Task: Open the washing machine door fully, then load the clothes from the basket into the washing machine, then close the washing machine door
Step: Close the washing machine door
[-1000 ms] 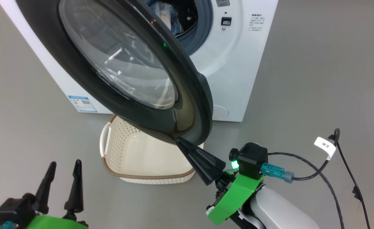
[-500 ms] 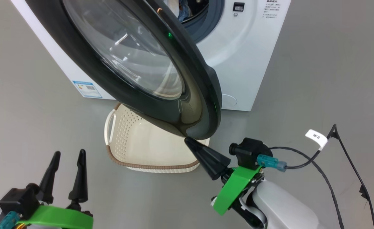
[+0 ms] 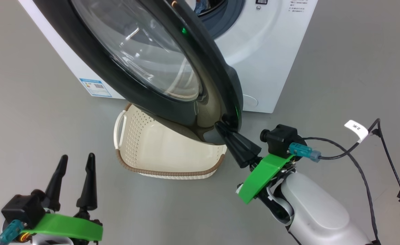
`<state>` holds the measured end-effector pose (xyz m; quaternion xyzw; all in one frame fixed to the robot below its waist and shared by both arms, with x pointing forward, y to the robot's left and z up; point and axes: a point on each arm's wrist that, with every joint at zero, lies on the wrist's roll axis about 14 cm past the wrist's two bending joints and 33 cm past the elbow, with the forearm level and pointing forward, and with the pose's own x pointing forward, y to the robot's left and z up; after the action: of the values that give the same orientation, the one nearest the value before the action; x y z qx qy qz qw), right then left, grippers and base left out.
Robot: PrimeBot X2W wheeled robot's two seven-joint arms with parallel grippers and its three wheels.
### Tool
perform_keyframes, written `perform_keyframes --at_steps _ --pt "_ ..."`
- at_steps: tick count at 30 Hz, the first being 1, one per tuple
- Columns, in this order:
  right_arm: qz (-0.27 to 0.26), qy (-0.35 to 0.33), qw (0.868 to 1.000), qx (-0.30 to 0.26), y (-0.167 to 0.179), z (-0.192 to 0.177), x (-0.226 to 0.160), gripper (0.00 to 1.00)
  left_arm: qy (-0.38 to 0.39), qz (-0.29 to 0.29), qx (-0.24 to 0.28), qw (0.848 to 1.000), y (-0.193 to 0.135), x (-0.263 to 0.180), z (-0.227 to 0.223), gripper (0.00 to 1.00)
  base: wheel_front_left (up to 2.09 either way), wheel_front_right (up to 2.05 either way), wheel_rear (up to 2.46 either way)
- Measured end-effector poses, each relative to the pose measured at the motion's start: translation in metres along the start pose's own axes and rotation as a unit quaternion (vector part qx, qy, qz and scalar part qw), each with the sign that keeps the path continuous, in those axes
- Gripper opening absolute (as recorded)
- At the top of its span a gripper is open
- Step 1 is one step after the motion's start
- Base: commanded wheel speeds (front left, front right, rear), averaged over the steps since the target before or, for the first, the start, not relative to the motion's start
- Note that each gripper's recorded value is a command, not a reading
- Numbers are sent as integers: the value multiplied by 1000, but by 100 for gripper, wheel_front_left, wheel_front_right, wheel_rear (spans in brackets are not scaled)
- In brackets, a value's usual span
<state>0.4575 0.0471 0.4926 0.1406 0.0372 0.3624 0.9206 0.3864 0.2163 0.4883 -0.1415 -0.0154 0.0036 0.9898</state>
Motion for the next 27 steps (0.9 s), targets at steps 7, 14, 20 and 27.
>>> perform_keyframes --at_steps 7,14,20,27 --pt "-15 -7 1000 1 -12 3 4 0 3 3 -1 1000 1 1 -3 100 0 0 0" --pt "-43 -19 999 1 -38 12 15 0 -3 -1 -6 1000 -3 12 -1 100 0 0 0" --pt "-67 -35 997 -7 -65 26 29 0 -2 -2 -4 1000 -4 19 -3 100 0 0 0" --pt "-81 -52 995 -19 -87 40 44 0 -3 -5 -4 1000 -6 25 -3 100 0 0 0"
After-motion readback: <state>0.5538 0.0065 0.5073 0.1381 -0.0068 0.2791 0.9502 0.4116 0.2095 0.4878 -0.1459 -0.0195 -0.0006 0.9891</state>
